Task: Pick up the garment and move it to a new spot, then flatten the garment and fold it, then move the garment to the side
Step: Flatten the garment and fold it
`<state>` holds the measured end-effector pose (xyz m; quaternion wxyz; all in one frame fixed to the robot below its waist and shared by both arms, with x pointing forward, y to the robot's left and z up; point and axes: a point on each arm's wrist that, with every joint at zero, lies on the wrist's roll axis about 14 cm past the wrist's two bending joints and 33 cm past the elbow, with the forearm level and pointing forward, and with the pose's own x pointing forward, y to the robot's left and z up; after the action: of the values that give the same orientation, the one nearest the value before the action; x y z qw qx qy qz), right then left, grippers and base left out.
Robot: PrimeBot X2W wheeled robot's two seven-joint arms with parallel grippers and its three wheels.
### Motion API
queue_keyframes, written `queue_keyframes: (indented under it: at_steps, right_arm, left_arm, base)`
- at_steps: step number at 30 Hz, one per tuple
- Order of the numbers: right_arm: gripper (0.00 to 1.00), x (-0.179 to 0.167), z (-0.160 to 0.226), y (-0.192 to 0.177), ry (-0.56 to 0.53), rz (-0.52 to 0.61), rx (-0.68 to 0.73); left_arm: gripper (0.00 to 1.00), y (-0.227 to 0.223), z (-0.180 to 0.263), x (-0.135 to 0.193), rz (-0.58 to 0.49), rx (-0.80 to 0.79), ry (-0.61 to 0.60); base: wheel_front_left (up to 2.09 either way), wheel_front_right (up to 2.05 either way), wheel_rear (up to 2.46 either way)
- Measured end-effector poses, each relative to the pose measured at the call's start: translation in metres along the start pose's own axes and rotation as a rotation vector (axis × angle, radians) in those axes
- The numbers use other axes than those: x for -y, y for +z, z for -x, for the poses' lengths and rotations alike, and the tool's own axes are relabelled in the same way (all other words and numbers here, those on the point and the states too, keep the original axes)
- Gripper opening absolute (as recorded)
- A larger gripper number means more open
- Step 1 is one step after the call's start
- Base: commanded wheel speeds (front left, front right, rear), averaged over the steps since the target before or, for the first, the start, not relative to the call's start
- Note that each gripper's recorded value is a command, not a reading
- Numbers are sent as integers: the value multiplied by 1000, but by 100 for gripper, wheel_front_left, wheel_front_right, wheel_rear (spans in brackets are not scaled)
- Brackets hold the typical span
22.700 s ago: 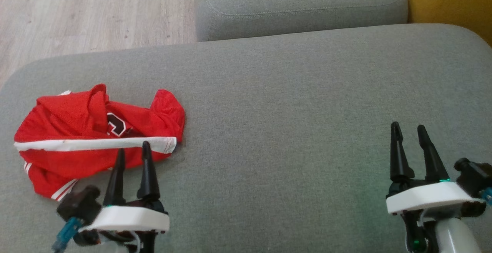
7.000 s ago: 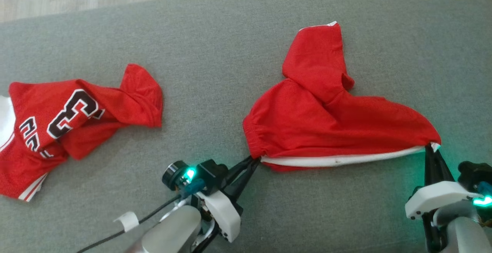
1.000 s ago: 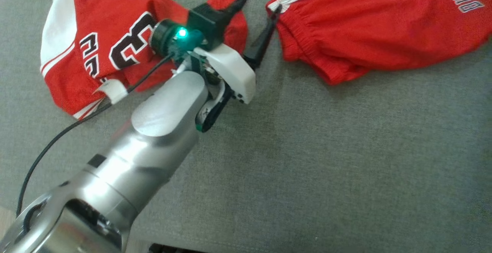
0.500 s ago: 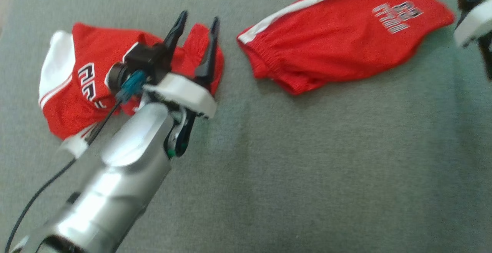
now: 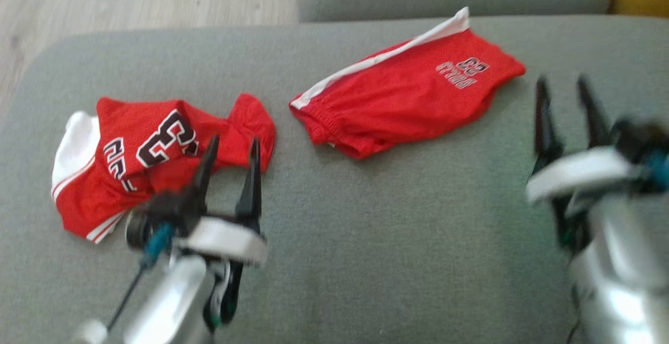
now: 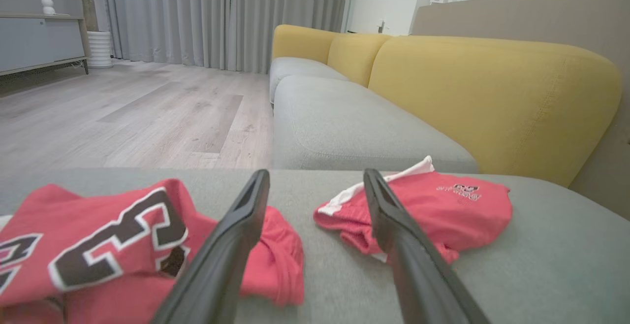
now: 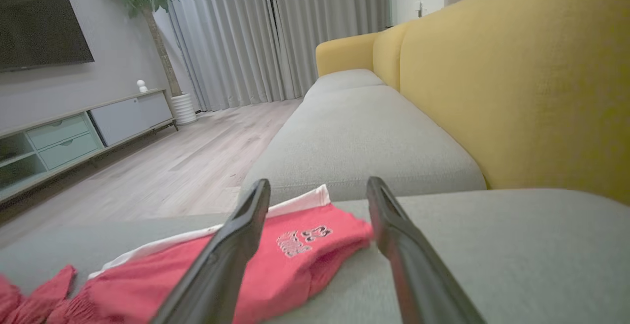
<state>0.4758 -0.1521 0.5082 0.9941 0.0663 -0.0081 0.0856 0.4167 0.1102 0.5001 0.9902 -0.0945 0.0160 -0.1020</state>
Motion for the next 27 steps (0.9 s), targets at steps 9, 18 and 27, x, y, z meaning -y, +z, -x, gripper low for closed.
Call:
queue_keyframes:
  at_steps: [9, 18, 27]
  right_arm:
    - [100, 2, 75, -38, -74, -23, -72]
    - [100, -10, 70, -39, -45, -43, -81]
    - [100, 8, 19, -55, -95, -98, -209]
  left_arm:
    - [100, -17, 34, 7, 9, -15, 24]
    - [100, -20, 32, 6, 20, -13, 21]
    - [100, -38, 19, 1, 35, -57, 23]
  base:
    - [0, 0, 0]
    - [0, 0, 0]
    - [0, 0, 0]
